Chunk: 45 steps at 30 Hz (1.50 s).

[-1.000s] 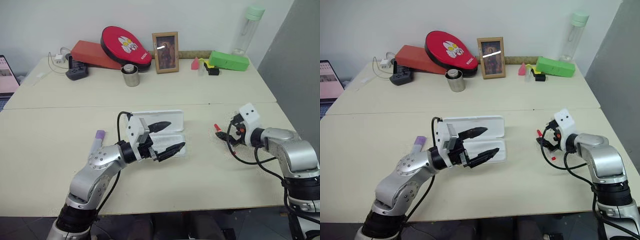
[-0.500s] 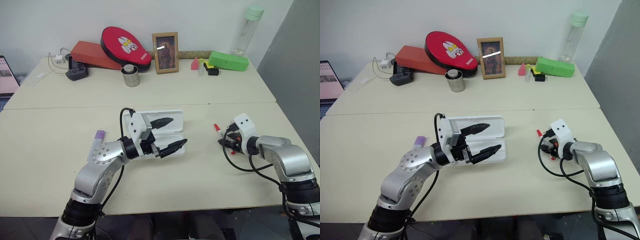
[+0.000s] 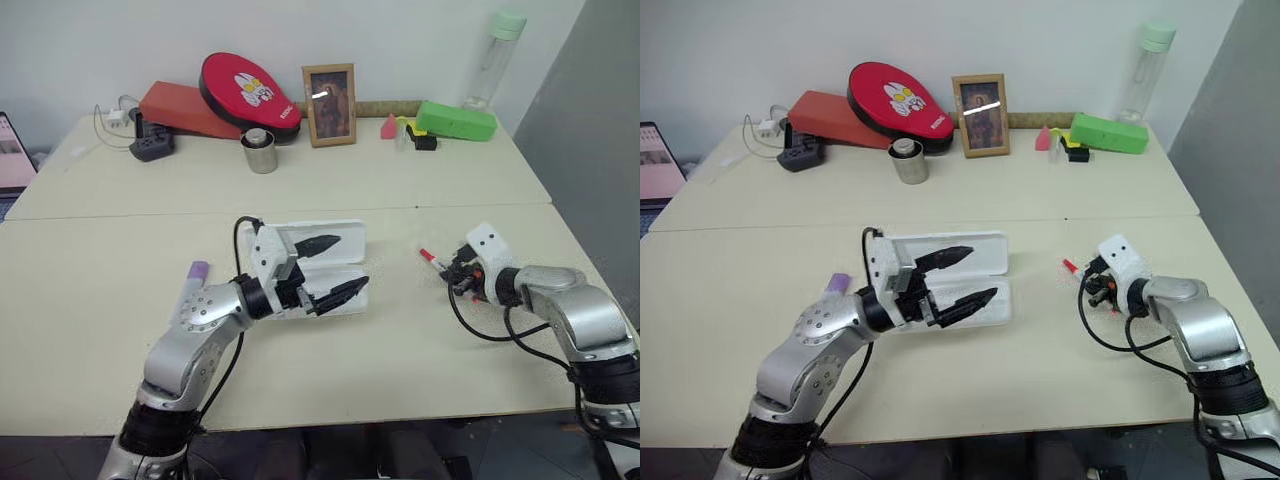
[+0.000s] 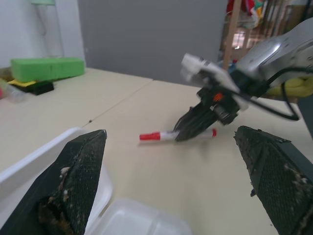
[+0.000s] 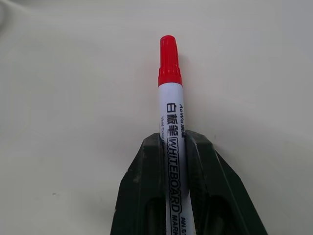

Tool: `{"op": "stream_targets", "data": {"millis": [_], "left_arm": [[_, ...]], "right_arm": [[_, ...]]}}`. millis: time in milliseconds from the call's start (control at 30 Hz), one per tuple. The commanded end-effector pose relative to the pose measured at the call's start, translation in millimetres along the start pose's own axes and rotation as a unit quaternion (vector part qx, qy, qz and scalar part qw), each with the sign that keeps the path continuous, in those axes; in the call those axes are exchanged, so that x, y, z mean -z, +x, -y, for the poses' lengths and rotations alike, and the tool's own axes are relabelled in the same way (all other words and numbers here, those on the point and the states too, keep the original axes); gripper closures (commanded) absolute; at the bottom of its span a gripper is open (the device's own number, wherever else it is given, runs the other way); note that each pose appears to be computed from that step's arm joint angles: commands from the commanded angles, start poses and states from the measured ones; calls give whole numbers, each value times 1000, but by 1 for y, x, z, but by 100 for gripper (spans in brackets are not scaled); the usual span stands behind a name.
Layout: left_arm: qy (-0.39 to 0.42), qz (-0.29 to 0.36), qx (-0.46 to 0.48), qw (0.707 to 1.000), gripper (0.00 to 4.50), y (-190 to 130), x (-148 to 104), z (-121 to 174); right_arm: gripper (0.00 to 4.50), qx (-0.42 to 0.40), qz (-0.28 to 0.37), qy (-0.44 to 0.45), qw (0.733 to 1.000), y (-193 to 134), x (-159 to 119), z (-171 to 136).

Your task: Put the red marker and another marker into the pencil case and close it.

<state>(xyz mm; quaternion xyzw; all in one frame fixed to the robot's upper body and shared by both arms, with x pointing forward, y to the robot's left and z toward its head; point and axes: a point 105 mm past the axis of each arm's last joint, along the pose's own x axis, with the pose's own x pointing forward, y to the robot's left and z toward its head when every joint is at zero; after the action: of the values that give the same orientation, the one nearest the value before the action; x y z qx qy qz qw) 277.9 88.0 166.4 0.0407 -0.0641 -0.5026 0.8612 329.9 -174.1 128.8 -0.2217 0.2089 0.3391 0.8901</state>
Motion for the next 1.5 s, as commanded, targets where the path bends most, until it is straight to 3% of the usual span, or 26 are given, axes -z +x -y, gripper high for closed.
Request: {"op": "stream_targets", "data": {"millis": [33, 200, 333, 567, 1033, 1100, 1500], "left_arm": [[24, 8, -43, 999, 0, -22, -14, -8], [21, -24, -95, 995, 0, -59, -9, -7], [10, -53, -150, 987, 0, -94, -4, 2], [2, -92, -206, 974, 0, -126, 4, 7], [8, -75, -209, 975, 0, -114, -1, 5], [8, -72, -204, 976, 0, -112, -2, 5], [11, -67, -200, 978, 0, -106, -3, 0]], "right_arm": [[423, -121, 74, -129, 981, -11, -43, -39], [423, -179, 92, -218, 955, 15, -70, -55], [423, -227, 102, -284, 926, 58, -96, -90], [423, -247, 84, -324, 909, 94, -106, -114], [423, -234, 85, -326, 912, 109, -116, -109], [353, -233, 87, -326, 912, 107, -117, -108], [73, -254, 128, -310, 907, 87, -134, -112]]}}
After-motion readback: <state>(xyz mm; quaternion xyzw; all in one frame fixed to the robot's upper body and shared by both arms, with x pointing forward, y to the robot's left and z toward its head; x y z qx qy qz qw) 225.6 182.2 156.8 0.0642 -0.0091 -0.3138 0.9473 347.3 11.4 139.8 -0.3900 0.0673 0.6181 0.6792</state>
